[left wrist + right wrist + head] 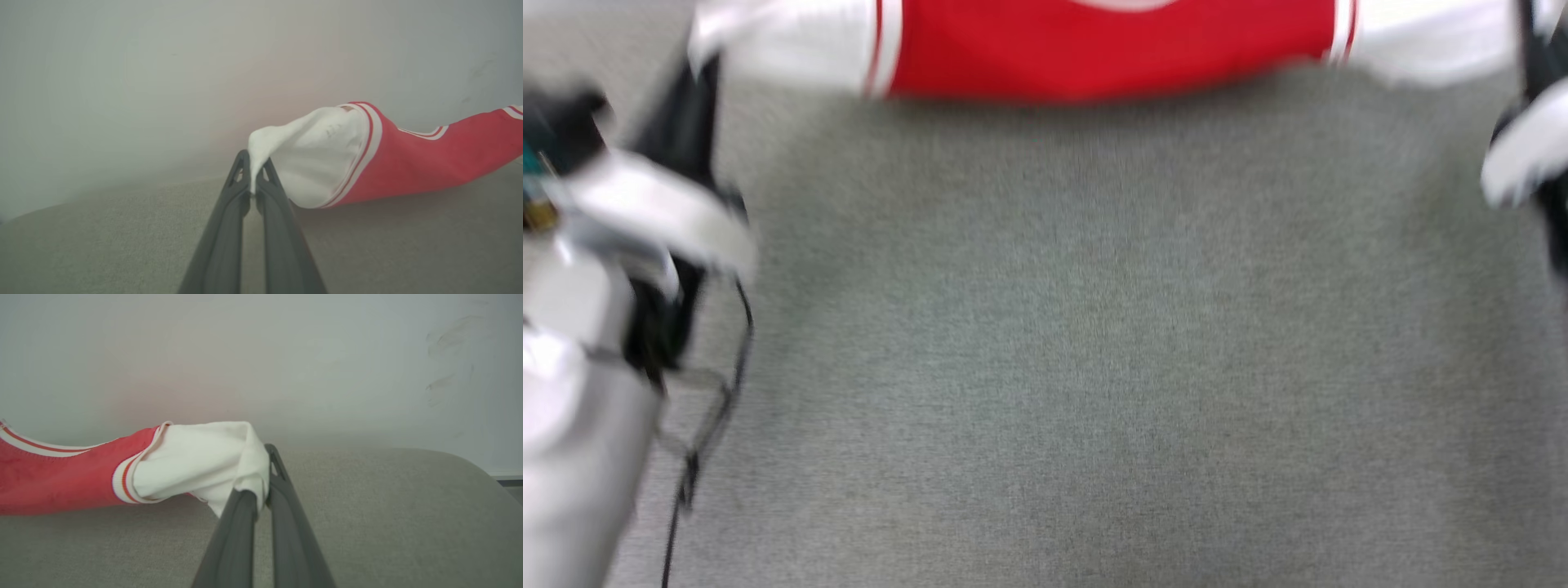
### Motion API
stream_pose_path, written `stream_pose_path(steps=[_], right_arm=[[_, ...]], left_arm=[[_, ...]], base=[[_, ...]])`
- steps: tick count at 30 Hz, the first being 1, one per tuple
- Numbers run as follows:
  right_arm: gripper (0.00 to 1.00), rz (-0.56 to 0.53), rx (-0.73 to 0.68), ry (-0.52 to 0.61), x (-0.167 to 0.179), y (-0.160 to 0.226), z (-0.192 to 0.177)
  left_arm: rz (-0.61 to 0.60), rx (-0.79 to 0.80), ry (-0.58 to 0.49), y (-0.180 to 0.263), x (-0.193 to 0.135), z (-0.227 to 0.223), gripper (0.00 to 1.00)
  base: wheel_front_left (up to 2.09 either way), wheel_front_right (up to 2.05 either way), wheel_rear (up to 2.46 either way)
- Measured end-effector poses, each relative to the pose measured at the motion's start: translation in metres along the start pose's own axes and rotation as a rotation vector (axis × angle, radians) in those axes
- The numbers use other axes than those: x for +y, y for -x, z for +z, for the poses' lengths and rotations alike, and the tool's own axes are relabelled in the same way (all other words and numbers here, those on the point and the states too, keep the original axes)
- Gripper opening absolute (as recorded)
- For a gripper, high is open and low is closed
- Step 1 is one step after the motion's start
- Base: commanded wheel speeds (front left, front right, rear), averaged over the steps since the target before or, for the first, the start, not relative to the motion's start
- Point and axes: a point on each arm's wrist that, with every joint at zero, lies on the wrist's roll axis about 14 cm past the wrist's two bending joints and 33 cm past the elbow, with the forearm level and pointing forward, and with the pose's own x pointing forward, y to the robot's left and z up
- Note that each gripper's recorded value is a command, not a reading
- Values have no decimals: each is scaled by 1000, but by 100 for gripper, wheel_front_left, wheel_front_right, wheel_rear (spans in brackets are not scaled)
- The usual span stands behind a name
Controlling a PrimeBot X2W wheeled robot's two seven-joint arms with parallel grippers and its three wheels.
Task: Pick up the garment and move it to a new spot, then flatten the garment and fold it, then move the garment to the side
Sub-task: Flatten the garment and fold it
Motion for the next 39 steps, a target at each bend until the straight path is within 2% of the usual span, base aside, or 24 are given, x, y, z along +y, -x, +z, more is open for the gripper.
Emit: stream_pose_path(steps=[7,13,22,29,34,39], right_arm=[[0,53,128,-12,1,68,-35],[0,88,247,44,-4,129,-65],[0,99,326,25,-12,198,-81],[0,93,407,-29,-15,241,-96],[0,68,522,-71,-20,276,-123],[0,58,581,-73,-21,293,-138]], left_arm=[[3,157,39,79,-16,-39,0],[8,275,24,138,-21,-60,0],[49,400,72,214,-28,-82,0],[99,469,104,263,-26,-91,0],[104,553,150,292,-35,-105,0],[96,589,167,300,-41,-111,0]], base=[[0,0,0],[0,0,0],[0,0,0],[0,0,0],[0,0,0],[0,0,0]])
